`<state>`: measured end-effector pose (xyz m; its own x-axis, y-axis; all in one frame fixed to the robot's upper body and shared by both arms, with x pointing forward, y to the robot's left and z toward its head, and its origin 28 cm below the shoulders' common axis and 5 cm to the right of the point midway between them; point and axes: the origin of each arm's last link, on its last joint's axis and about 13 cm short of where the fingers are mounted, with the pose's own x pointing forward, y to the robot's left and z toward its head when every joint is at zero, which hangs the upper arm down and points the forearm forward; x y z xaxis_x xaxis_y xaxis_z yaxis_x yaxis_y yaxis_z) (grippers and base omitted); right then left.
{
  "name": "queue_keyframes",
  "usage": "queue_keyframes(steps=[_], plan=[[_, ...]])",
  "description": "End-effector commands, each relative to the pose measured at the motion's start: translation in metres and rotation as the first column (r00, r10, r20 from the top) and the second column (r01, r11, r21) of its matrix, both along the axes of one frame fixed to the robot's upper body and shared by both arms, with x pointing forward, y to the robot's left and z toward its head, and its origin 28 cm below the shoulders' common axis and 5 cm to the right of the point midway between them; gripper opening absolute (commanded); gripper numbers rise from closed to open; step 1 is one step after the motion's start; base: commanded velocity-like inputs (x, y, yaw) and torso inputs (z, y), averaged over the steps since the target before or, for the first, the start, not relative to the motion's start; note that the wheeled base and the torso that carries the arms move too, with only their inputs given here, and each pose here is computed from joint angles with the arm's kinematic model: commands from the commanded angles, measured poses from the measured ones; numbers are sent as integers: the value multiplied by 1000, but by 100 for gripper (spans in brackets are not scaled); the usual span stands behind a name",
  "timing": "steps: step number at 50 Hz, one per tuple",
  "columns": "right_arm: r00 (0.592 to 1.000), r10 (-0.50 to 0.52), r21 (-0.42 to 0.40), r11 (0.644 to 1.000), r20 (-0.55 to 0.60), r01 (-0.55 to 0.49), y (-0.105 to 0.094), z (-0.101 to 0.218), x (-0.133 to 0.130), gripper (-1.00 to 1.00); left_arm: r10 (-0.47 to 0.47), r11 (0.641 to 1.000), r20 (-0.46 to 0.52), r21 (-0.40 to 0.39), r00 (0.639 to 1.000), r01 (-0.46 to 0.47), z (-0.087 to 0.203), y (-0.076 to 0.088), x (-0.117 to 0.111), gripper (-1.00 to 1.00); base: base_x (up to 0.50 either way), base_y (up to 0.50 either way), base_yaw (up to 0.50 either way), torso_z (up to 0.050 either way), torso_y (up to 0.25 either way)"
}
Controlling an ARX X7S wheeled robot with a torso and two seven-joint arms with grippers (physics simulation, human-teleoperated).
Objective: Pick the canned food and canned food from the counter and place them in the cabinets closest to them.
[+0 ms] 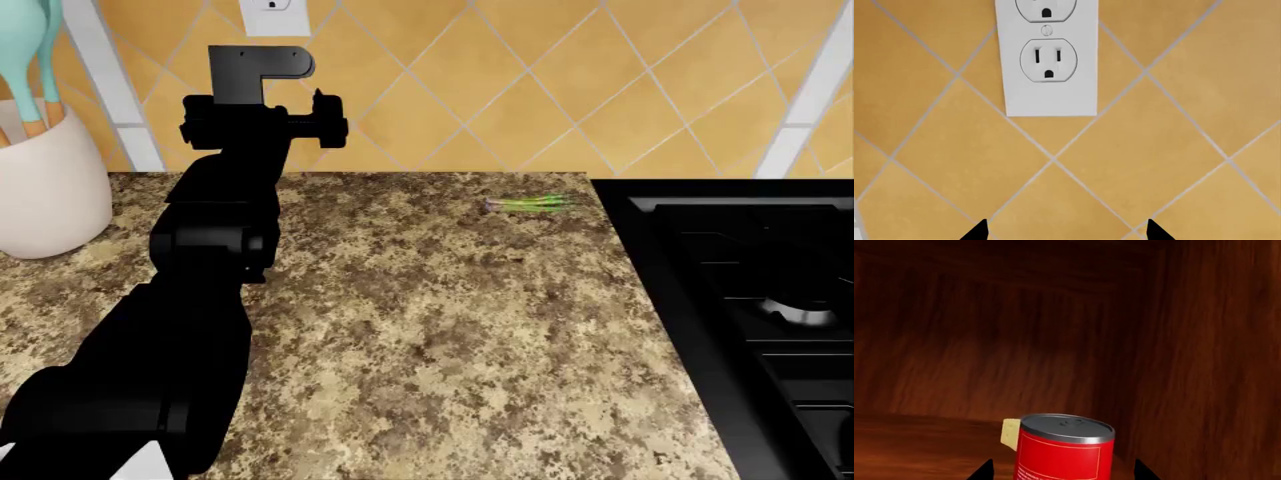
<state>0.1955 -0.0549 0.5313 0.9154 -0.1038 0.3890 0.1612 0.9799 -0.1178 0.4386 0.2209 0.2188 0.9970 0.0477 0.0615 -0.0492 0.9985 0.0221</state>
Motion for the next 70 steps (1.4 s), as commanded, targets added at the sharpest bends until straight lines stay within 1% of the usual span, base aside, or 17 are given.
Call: queue_keyframes(steps=[1, 5, 7, 11, 15, 19, 23, 25, 28, 38, 42, 49, 59, 61, 65, 67, 70], plan=[[998, -44, -12, 999, 41, 45, -2, 1, -10, 100, 0, 1000, 1, 0, 1000, 0, 0, 0, 0, 100, 0, 0, 0, 0, 0], [997, -47, -10, 999, 67, 48, -3, 0, -15, 100, 1, 1000, 2, -1, 1000, -1, 0, 0, 0, 100, 0, 0, 0, 0, 0], [996, -43, -10, 999, 77, 44, -3, -1, -16, 100, 19, 1000, 12, -5, 1000, -19, 1, 1, 0, 100, 0, 0, 0, 0, 0], [996, -18, -4, 1000, 88, 19, -4, -5, -17, 100, 19, 998, 44, -56, 999, -16, 8, 1, 1, 100, 0, 0, 0, 0, 0], [997, 1, -5, 1000, 80, 0, -6, -9, -16, 100, -11, 993, 98, -113, 995, 22, 25, -1, 3, 100, -62, 0, 0, 0, 0], [998, 5, -13, 1000, 63, -4, -7, -12, -16, 100, -21, 990, 140, -138, 990, 41, 46, -2, 4, 100, -500, -78, 0, 0, 0], [998, 18, -33, 999, 57, -16, -5, -16, -18, 100, -35, 994, 169, -98, 985, 52, 57, -5, 5, 100, -500, -159, 0, 0, 0], [998, 21, -41, 999, 60, -19, -5, -18, -19, 100, -28, 998, 185, -55, 982, 39, 58, -6, 5, 100, -500, -262, 0, 0, 0], [998, 25, -49, 999, 60, -22, -5, -22, -19, 100, -26, 999, 193, -41, 981, 35, 60, -7, 0, 100, -500, -299, 0, 0, 0], [997, 50, -73, 996, 52, -46, -4, -33, -15, 100, -65, 997, 250, -16, 966, 72, 78, -15, -22, 100, -500, -364, 0, 0, 0], [997, 59, -78, 995, 47, -55, -4, -37, -13, 100, -67, 997, 271, -17, 960, 74, 83, -15, -29, 100, -500, -390, 0, 0, 0], [997, 70, -85, 994, 40, -67, -3, -41, -12, 100, -66, 997, 299, -26, 952, 78, 89, -13, -38, 100, -500, -375, 0, 0, 0], [995, 96, -88, 992, 32, -92, -4, -53, -9, 100, -92, 994, 308, -29, 947, 106, 86, -16, -47, 100, -500, -338, 0, 0, 0], [991, 129, -89, 988, 39, -126, -5, -63, -7, 100, -102, 993, 325, -25, 940, 117, 84, -17, -56, 100, -500, -264, 0, 0, 0], [985, 174, -73, 982, 19, -172, -10, -101, 0, 100, -153, 978, 336, -85, 929, 192, 75, -17, -85, 100, -500, -247, 0, 0, 0], [983, 186, -65, 981, 8, -185, -12, -120, 1, 100, -160, 972, 346, -110, 924, 209, 70, -15, -98, 100, -500, -242, 0, 0, 0], [979, 203, -52, 978, -5, -203, -17, -154, 2, 100, -103, 975, 374, -145, 922, 168, 62, -10, -125, 100, -500, -236, 0, 0, 0]])
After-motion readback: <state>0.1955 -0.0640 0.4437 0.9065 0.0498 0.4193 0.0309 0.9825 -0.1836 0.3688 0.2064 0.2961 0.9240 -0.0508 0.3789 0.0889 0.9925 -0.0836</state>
